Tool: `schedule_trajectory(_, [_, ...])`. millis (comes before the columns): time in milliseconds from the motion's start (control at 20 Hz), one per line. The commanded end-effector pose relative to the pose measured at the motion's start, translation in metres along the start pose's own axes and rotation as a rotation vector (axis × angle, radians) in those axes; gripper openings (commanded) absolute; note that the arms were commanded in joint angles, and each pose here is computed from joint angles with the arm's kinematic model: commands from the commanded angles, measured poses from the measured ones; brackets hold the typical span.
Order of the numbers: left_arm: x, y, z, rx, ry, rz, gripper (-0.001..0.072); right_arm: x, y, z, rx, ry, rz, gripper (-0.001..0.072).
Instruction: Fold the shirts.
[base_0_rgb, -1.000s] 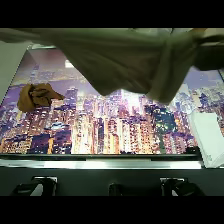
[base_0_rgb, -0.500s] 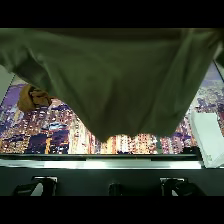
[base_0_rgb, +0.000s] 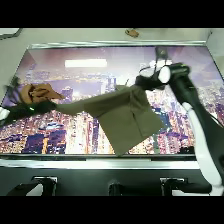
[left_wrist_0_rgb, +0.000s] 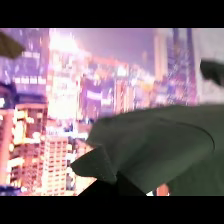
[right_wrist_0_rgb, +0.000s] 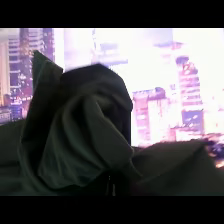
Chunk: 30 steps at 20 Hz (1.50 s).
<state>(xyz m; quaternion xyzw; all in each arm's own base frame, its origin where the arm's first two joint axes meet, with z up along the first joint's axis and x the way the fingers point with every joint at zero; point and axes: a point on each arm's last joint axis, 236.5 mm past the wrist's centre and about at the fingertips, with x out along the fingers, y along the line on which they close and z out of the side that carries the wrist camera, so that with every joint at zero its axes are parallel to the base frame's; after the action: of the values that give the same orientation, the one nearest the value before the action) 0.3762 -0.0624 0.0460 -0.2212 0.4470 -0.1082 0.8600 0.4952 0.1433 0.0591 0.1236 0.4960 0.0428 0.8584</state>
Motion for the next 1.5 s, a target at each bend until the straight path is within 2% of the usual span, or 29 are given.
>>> schedule_trajectory(0, [0.049,0.010,-0.069,0.026,0.217,-0.004,0.0029,0.055,0.020,-0.051,0.189,0.223,0.085,0.0324])
schedule_trajectory(50, [0.051,0.007,-0.069,0.032,0.218,-0.007,0.0029,0.043,0.023,-0.046,0.178,0.228,0.111,0.0601])
schedule_trajectory(100, [0.050,0.005,-0.066,0.040,0.212,-0.009,0.0029,0.022,0.022,-0.037,0.112,0.222,0.148,0.0621])
schedule_trajectory(250, [0.046,0.005,-0.064,0.065,0.212,-0.001,0.0030,-0.043,-0.043,-0.039,0.037,0.300,0.116,0.0617])
schedule_trajectory(350, [0.047,0.005,-0.066,0.064,0.222,-0.002,0.0029,-0.068,-0.102,-0.088,0.134,0.521,0.039,0.0583])
schedule_trajectory(450, [0.047,0.007,-0.067,0.069,0.224,0.002,0.0030,-0.067,-0.116,-0.155,0.201,0.668,0.034,0.0585])
schedule_trajectory(600, [0.047,0.006,-0.068,0.069,0.228,0.002,0.0030,-0.045,-0.075,-0.270,0.272,0.783,0.155,0.0677])
schedule_trajectory(750, [0.047,0.006,-0.068,0.069,0.228,0.002,0.0030,-0.031,-0.014,-0.328,0.385,0.817,0.339,0.0676])
schedule_trajectory(950, [0.047,0.006,-0.068,0.069,0.228,0.002,0.0030,-0.006,0.035,-0.332,0.412,0.708,0.380,0.0667])
schedule_trajectory(1200, [0.047,0.007,-0.067,0.069,0.225,0.002,0.0030,0.022,0.081,-0.320,0.571,0.595,0.423,0.0659])
schedule_trajectory(1250, [0.047,0.007,-0.067,0.069,0.224,0.002,0.0030,0.024,0.085,-0.318,0.586,0.575,0.423,0.0644])
schedule_trajectory(1300, [0.047,0.007,-0.067,0.069,0.224,0.003,0.0030,0.026,0.086,-0.317,0.598,0.564,0.417,0.0465])
schedule_trajectory(1350, [0.047,0.007,-0.067,0.069,0.224,0.002,0.0030,0.026,0.086,-0.317,0.603,0.564,0.415,0.0217])
schedule_trajectory(1400, [0.047,0.006,-0.067,0.069,0.227,0.002,0.0030,0.026,0.086,-0.314,0.599,0.561,0.419,0.0050])
schedule_trajectory(1450, [0.046,0.006,-0.068,0.069,0.230,0.001,0.0030,0.022,0.089,-0.309,0.535,0.553,0.443,0.0047])
